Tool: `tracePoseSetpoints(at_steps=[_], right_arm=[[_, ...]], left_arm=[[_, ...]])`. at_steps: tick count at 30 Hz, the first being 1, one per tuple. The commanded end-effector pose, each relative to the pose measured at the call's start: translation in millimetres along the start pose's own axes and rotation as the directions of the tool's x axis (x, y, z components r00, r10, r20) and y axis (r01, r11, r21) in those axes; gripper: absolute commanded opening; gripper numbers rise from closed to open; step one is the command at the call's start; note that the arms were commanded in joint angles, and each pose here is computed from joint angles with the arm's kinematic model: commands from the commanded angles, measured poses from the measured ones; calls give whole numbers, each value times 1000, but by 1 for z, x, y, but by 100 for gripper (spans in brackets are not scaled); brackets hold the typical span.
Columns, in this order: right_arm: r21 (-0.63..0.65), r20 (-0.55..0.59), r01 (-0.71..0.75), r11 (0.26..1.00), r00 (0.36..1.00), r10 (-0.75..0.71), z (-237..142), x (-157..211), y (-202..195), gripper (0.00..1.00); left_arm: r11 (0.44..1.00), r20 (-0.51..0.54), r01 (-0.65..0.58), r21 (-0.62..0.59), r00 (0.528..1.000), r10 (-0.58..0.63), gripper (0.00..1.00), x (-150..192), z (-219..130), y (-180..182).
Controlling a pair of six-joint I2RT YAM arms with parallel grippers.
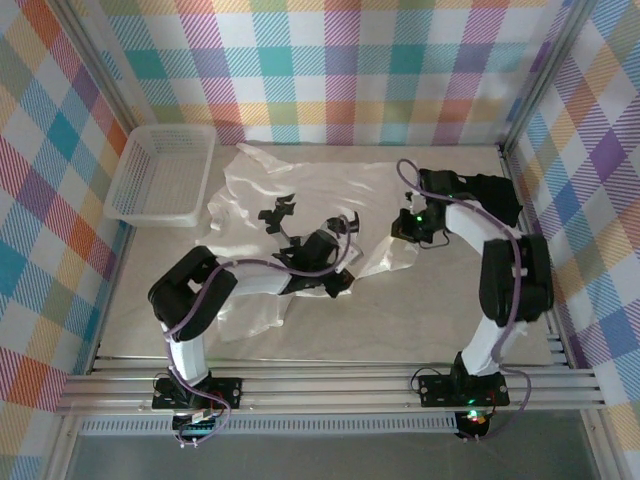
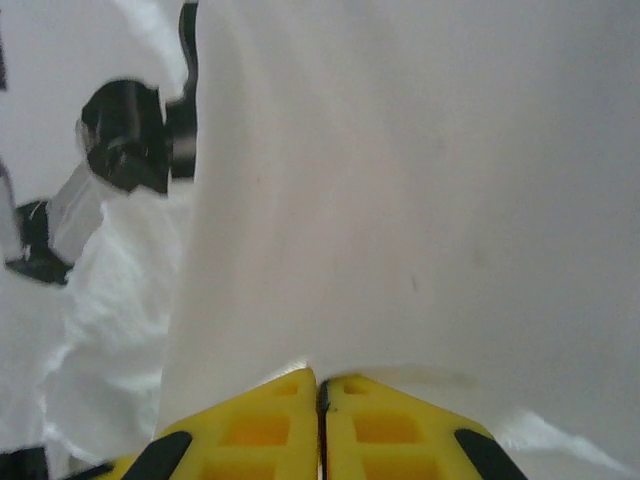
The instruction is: Fold the inside-out t-shirt
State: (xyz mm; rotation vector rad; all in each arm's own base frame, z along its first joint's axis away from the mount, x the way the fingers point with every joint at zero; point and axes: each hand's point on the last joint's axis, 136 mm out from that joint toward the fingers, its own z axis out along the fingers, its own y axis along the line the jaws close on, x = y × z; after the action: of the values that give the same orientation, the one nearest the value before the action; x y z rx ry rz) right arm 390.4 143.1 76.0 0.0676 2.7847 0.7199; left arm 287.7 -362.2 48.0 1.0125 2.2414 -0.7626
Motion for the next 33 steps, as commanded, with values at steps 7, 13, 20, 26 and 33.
tracePoseSetpoints(at_steps=[7, 13, 20, 26, 33], right_arm=[[190, -32, 103, 976, 995, -98, 0, 12, -11, 36], [223, -50, 192, 956, 981, -186, -5, 57, -1, 49], [235, -82, 245, 941, 969, -232, 20, 56, -1, 53], [417, -112, 263, 870, 965, -238, 18, 34, -41, 35], [577, -117, 220, 787, 975, -186, -11, 18, -83, 26]], left_arm=[[951, 17, 229, 206, 971, -238, 0, -9, -2, -6], [947, 5, 244, 209, 968, -251, 0, -7, 2, -3], [947, 0, 246, 206, 968, -252, 0, -4, 2, -2], [947, -1, 244, 210, 968, -249, 0, -3, -1, -4], [949, 1, 234, 211, 971, -240, 0, -4, -1, -4]])
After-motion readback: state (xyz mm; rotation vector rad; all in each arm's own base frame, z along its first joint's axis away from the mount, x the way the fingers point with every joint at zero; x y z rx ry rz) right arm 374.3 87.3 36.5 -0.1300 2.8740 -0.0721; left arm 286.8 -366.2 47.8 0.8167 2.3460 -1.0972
